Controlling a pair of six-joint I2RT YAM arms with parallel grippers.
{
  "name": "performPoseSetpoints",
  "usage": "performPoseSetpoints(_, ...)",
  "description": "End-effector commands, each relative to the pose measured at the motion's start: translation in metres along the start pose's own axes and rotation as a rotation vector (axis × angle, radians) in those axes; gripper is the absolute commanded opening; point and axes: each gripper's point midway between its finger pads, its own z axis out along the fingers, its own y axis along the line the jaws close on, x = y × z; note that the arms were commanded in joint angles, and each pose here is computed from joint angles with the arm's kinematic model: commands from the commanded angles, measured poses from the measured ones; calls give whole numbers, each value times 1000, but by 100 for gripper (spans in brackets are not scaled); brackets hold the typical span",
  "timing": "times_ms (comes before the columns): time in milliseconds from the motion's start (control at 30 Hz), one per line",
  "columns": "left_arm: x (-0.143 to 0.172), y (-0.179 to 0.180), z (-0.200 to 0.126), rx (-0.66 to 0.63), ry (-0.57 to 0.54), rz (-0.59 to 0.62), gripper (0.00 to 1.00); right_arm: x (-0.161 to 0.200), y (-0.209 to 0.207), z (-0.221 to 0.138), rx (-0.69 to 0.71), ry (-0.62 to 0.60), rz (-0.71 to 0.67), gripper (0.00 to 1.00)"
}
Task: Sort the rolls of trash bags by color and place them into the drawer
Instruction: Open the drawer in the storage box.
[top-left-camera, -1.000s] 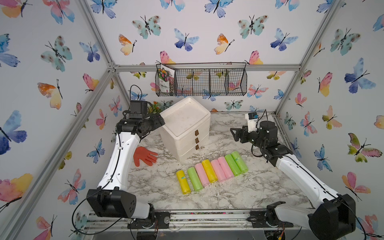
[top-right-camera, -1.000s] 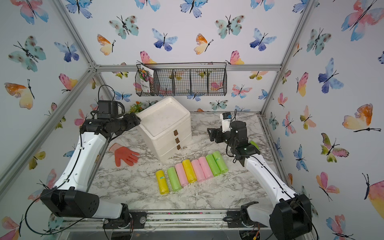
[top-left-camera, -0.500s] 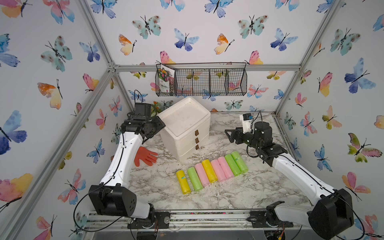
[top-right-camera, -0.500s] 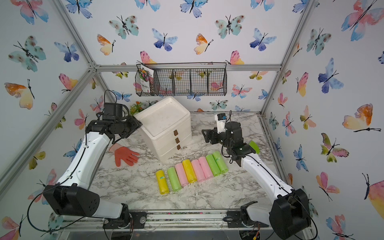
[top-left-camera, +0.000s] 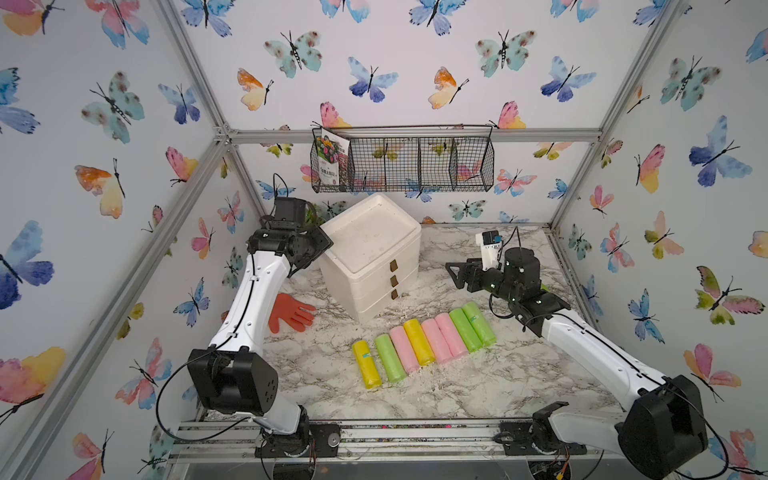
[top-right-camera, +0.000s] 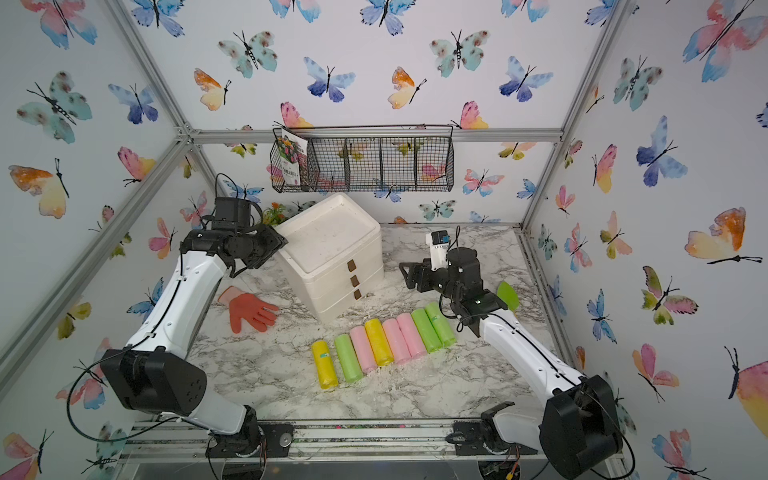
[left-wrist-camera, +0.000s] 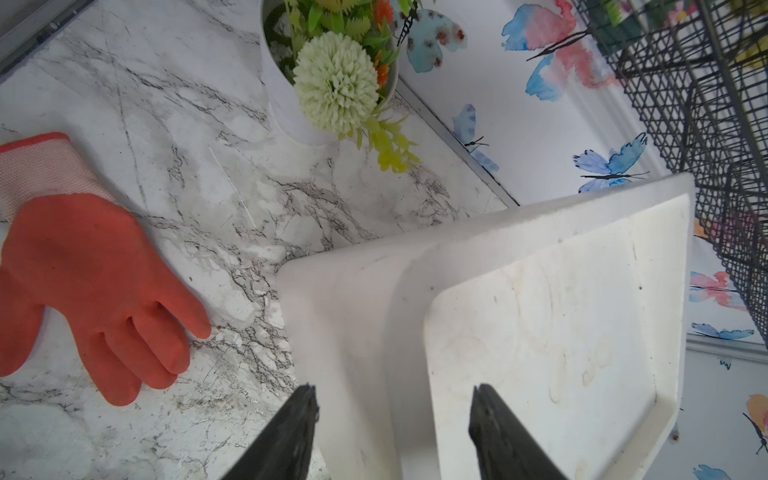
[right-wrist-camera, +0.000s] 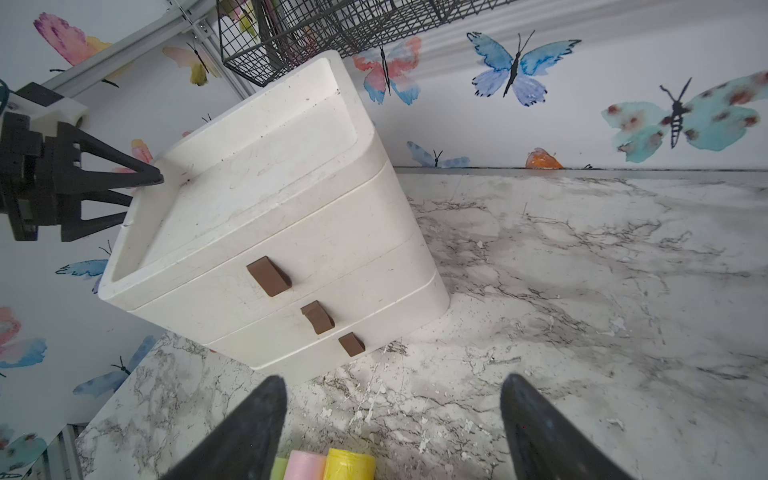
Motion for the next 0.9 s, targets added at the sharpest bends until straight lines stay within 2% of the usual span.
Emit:
performPoseSetpoints(0,-7,-2,3,-28,-3,18,56,-2,5,-3,-13,-25,-2,84)
performPoseSetpoints(167,-14,-2,6,-59,-10,24,46,1,3,-1,-14,-21,-7,84)
performPoseSetpoints(400,-16,3,12,-118,-16,49,41,7,1,2,-13,-11,1,84)
performPoseSetpoints(533,-19,5,11,-181,-45,78,27,8,1,3,-16,-9,11,84)
performPoseSetpoints(633,-19,3,15,-210,-50,98,21,7,5,5,-36,-6,24,84)
performPoseSetpoints(867,-15,7,25,-228,-34,87,0,9,34,15,-147,12,100,84)
